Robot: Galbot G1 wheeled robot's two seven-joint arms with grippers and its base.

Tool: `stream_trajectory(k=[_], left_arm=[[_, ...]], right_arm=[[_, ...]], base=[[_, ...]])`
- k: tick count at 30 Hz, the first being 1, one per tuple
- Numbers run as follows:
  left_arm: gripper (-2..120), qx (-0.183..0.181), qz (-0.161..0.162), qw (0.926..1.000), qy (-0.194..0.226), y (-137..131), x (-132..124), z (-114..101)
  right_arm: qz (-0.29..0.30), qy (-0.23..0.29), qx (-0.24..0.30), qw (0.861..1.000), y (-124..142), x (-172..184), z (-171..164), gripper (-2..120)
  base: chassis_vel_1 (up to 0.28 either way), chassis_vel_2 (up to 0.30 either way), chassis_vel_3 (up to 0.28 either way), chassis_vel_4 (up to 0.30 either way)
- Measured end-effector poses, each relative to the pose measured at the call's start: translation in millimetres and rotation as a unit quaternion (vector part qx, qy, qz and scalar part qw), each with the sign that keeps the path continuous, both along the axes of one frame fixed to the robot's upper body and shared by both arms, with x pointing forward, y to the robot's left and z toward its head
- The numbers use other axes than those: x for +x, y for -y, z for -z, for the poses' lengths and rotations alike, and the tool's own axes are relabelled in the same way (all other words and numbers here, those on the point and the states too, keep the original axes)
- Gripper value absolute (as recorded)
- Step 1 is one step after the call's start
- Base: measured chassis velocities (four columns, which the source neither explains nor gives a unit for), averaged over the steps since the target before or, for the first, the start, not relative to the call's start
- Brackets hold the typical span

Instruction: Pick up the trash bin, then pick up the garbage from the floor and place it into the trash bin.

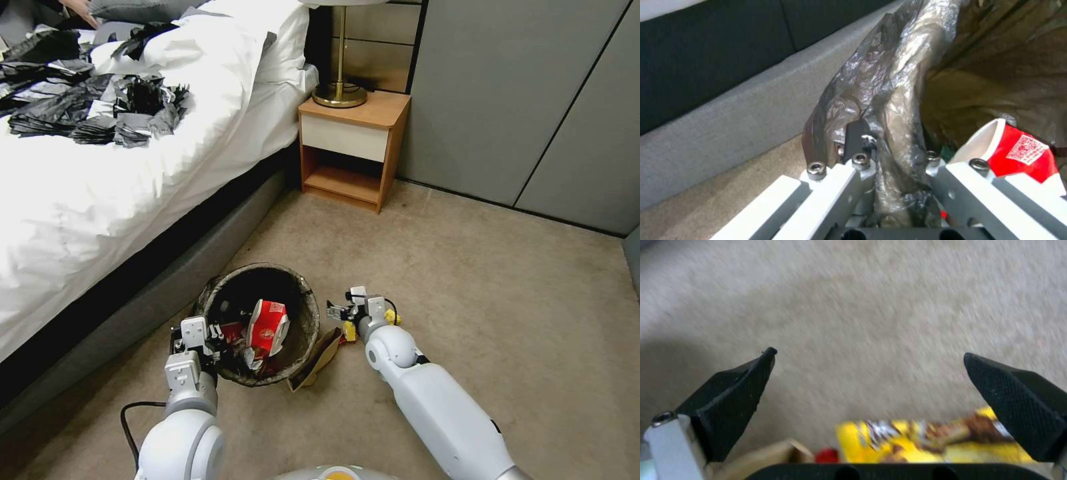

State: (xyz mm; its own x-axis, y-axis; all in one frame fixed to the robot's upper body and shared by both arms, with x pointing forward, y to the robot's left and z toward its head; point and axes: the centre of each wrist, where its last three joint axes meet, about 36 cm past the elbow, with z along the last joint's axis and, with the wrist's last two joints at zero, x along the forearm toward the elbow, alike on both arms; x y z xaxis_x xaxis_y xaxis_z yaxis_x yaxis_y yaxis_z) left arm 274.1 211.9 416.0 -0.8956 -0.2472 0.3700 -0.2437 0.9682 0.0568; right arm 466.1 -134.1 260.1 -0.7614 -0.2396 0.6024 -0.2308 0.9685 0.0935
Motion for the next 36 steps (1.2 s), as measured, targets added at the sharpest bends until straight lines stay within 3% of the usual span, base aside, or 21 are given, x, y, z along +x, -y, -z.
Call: stream_trajectory(k=[20,36], left_arm=[[1,0.0,0.002,1.0,0.0,1.4,-1.8,-0.7],[1,0.001,0.002,1.0,0.0,1.5,-3.8,-0.6]], right_arm=[[0.018,-0.009,-0.051,0.998,42.7,-21.8,53.8,100],[0.023,-0.009,-0.048,0.999,44.5,-18.5,66.8,100]], base=[[0.0,0.0,0.0,0.0],[0.0,0.0,0.0,0.0]])
